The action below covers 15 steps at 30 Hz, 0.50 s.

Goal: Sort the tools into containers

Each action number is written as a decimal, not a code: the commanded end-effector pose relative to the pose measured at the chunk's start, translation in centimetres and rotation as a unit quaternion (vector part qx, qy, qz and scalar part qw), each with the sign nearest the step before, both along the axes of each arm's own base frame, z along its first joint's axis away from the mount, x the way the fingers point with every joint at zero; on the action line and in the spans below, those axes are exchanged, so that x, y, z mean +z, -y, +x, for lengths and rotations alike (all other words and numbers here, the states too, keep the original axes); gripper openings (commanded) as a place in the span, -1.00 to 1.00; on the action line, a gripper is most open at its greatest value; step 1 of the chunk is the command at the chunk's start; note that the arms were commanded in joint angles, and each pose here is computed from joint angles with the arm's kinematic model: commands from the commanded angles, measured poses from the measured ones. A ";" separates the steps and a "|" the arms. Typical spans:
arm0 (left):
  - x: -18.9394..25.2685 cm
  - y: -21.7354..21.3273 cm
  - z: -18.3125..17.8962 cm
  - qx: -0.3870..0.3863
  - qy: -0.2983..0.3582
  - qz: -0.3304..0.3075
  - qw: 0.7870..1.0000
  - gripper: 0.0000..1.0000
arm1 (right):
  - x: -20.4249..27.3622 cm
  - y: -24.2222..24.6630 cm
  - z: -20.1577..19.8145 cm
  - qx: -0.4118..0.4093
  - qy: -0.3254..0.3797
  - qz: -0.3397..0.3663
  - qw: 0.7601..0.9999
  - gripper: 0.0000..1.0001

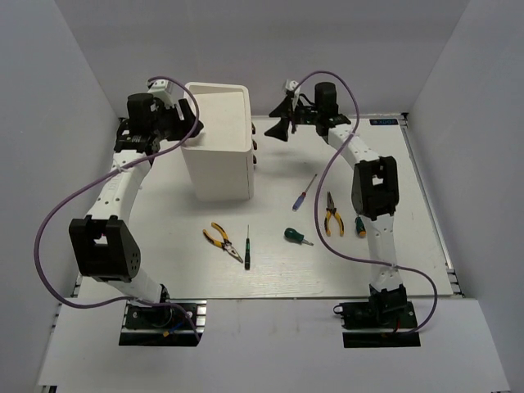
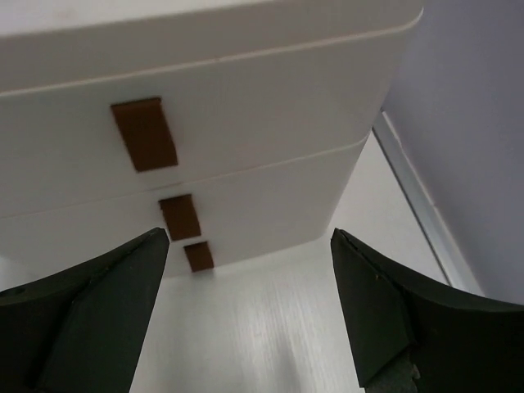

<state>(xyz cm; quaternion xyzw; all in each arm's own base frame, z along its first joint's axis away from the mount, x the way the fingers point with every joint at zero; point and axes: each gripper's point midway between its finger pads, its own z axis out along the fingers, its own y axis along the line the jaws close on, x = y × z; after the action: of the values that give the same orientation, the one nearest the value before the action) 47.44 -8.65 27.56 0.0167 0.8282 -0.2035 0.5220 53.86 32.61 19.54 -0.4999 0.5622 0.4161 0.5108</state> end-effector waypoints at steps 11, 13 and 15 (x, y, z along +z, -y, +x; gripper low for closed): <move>0.8 1.9 -0.5 -0.034 -0.002 -0.008 0.999 0.30 | 5.3 -4.5 -6.4 0.137 0.080 0.057 0.986 0.46; 0.3 1.9 -0.3 -0.034 -0.007 -0.008 0.999 0.24 | 4.8 -4.5 -6.5 0.138 0.074 0.056 0.986 0.43; 0.3 2.0 -0.4 -0.038 -0.007 -0.010 0.999 0.12 | 4.3 -4.6 -6.1 0.131 0.068 0.054 0.988 0.43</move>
<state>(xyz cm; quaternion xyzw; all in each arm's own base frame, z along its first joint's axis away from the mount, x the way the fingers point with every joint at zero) 47.66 -8.28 27.12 0.0156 0.8329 -0.1922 0.5188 48.54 37.24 19.49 -0.5480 0.4805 0.4842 0.4841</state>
